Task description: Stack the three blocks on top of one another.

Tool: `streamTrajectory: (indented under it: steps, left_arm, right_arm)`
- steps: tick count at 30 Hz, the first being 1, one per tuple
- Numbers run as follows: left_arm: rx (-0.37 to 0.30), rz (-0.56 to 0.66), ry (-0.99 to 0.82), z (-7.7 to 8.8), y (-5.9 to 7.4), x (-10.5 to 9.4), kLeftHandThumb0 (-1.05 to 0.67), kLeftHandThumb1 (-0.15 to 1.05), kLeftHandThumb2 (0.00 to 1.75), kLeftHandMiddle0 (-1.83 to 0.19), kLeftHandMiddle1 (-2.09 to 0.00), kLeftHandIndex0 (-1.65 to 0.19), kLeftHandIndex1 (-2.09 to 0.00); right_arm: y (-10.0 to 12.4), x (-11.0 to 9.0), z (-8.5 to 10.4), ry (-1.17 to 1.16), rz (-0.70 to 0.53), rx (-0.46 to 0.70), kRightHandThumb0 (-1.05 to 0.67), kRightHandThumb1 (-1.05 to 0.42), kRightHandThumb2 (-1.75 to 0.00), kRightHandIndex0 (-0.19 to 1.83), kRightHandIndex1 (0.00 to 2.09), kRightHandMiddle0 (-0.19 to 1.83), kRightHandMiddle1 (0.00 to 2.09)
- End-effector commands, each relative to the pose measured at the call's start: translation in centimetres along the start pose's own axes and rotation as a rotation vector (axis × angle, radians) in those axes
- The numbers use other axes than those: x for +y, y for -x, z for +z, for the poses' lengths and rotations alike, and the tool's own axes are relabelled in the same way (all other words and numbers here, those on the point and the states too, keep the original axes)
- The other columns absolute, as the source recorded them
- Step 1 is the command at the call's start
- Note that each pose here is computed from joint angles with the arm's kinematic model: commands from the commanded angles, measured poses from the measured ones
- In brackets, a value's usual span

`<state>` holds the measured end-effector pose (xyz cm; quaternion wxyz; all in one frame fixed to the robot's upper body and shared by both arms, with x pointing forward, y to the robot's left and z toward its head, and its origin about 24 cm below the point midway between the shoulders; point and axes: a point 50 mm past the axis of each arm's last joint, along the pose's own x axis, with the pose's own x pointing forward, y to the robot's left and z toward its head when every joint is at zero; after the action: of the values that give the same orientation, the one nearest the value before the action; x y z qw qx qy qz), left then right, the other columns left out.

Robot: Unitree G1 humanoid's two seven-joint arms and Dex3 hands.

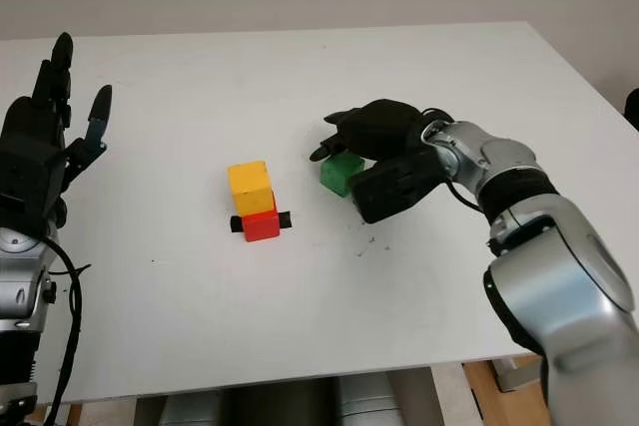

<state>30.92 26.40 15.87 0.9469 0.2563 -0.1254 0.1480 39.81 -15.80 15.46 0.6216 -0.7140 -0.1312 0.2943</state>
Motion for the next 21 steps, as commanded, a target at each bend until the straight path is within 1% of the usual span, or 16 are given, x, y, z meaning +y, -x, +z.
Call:
streamTrajectory:
  steps: [1, 7, 11, 15, 16, 17, 18, 19, 21]
  left_arm:
    - [-0.010, -0.003, -0.019, 0.11, 0.02, 0.28, -0.68, 1.05, 0.55, 0.01, -0.06, -0.04, -0.07]
    - [0.000, -0.008, -0.037, 0.12, -0.01, 0.10, -0.67, 1.05, 0.52, -0.04, -0.07, -0.04, -0.07]
    - [0.004, -0.015, -0.051, 0.11, -0.03, -0.03, -0.67, 1.05, 0.51, -0.03, -0.06, -0.05, -0.07]
    - [0.001, -0.023, -0.054, 0.15, 0.01, -0.06, -0.68, 1.05, 0.50, -0.01, -0.05, -0.05, -0.07]
    - [0.000, -0.024, -0.055, 0.18, 0.04, -0.08, -0.68, 1.05, 0.49, -0.01, -0.05, -0.04, -0.06]
    - [0.000, -0.024, -0.056, 0.21, 0.06, -0.10, -0.67, 1.05, 0.49, 0.00, -0.04, -0.05, -0.06]
    - [-0.001, -0.025, -0.056, 0.23, 0.07, -0.12, -0.67, 1.05, 0.49, 0.01, -0.04, -0.05, -0.06]
    - [-0.001, -0.026, -0.056, 0.24, 0.08, -0.13, -0.67, 1.05, 0.49, 0.01, -0.04, -0.05, -0.06]
    - [0.000, -0.029, -0.058, 0.22, 0.10, -0.14, -0.67, 1.05, 0.48, 0.02, -0.04, -0.05, -0.06]
  right_arm:
    - [-0.05, 0.09, -0.09, 0.005, -0.004, 0.012, -0.47, -0.83, -0.06, 0.13, 0.05, 0.57, 0.09]
    - [0.02, 0.07, -0.23, 0.022, -0.014, 0.018, -0.44, -0.84, -0.06, 0.14, 0.06, 0.62, 0.10]
    - [0.07, 0.19, -0.19, 0.038, -0.043, 0.011, -0.44, -0.85, -0.06, 0.18, 0.07, 0.73, 0.16]
    - [0.09, 0.19, -0.20, 0.056, -0.053, 0.008, -0.41, -0.89, -0.07, 0.22, 0.08, 0.83, 0.25]
    - [0.09, 0.16, -0.19, 0.061, -0.057, 0.007, -0.41, -0.91, -0.06, 0.24, 0.07, 0.81, 0.35]
    - [0.09, 0.12, -0.19, 0.063, -0.058, 0.007, -0.41, -0.92, -0.06, 0.26, 0.06, 0.74, 0.57]
    - [0.09, 0.11, -0.19, 0.064, -0.060, 0.007, -0.41, -0.93, -0.06, 0.28, 0.06, 0.62, 0.85]
    - [0.08, 0.09, -0.20, 0.066, -0.061, 0.007, -0.41, -0.93, -0.05, 0.29, 0.06, 0.56, 0.97]
    - [0.08, 0.06, -0.19, 0.067, -0.065, 0.007, -0.42, -0.94, -0.05, 0.31, 0.06, 0.52, 1.07]
